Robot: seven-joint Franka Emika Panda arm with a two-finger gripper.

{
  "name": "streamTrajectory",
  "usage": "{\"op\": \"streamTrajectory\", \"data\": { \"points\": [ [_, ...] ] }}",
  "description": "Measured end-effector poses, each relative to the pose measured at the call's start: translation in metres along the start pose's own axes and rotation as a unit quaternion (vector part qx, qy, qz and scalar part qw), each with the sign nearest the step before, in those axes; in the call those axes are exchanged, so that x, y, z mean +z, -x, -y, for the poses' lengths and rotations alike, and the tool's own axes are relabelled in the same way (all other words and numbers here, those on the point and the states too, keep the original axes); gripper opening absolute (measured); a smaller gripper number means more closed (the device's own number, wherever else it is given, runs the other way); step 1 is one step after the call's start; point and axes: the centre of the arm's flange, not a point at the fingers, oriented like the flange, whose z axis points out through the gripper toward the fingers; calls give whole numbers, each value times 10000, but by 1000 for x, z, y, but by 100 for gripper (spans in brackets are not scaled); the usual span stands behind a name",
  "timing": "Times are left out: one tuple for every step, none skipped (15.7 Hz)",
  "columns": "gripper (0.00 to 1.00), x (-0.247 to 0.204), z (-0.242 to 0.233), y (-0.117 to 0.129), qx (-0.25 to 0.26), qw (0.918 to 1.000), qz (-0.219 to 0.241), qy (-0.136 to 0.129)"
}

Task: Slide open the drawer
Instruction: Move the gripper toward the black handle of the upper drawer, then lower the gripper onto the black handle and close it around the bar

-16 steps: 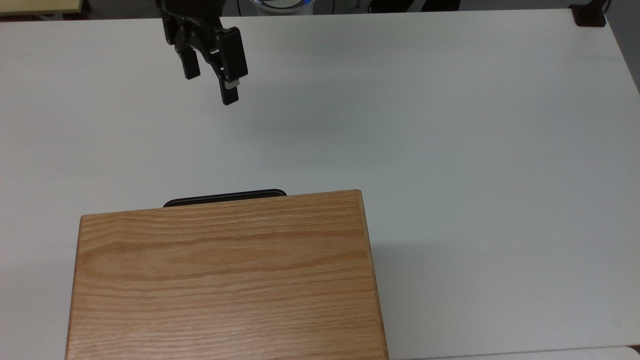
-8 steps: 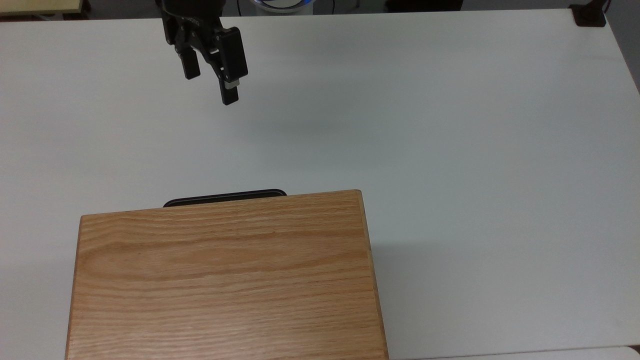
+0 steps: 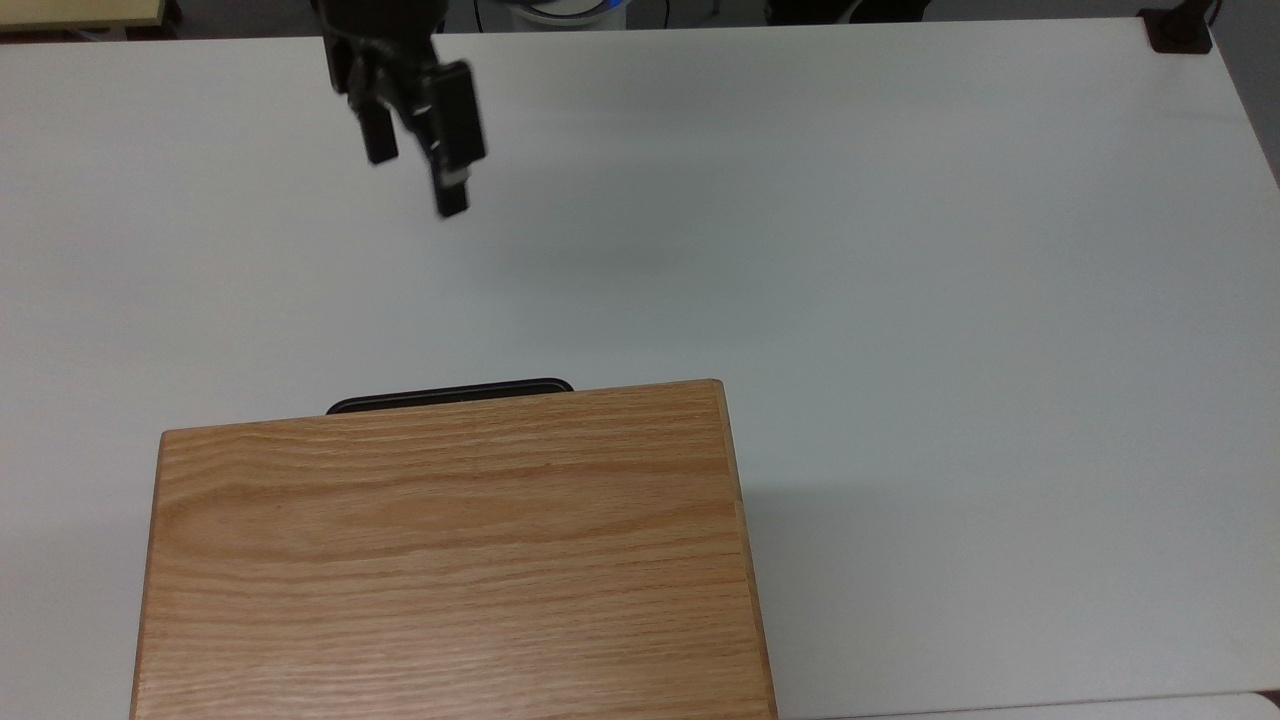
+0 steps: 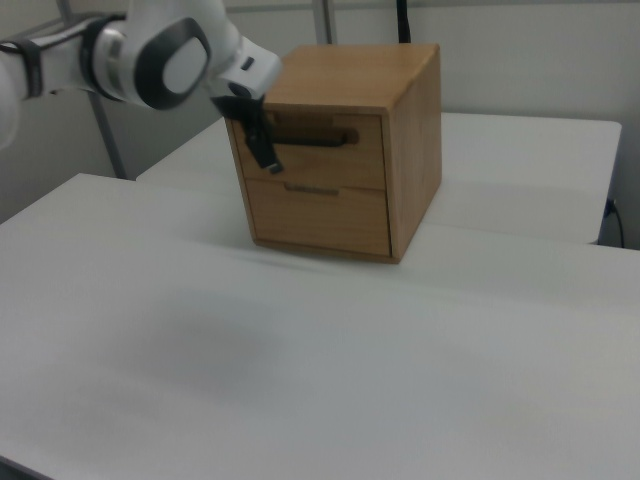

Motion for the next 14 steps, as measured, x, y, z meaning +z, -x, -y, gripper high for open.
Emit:
{"op": "streamTrajectory", "data": {
  "points": [
    [100,15,2,-8,209,9997,-85,-35],
    [100,29,2,-14,309,9995,-116,-23],
    [100,43,3,-18,369,9992,-126,1],
    [100,51,4,-20,394,9991,-129,19],
    [100,55,5,-22,405,9991,-130,28],
    [100,54,7,-23,415,9990,-143,14],
    [100,51,8,-24,422,9990,-160,-7],
    [100,49,9,-25,427,9989,-176,-25],
    [100,48,9,-25,437,9989,-182,-32],
    [100,48,9,-25,446,9988,-183,-34],
    [100,48,9,-25,451,9988,-183,-34],
    [100,48,9,-25,453,9988,-183,-34],
    [100,48,9,-25,454,9988,-184,-35],
    [100,48,9,-25,454,9988,-184,-35]
  ]
}}
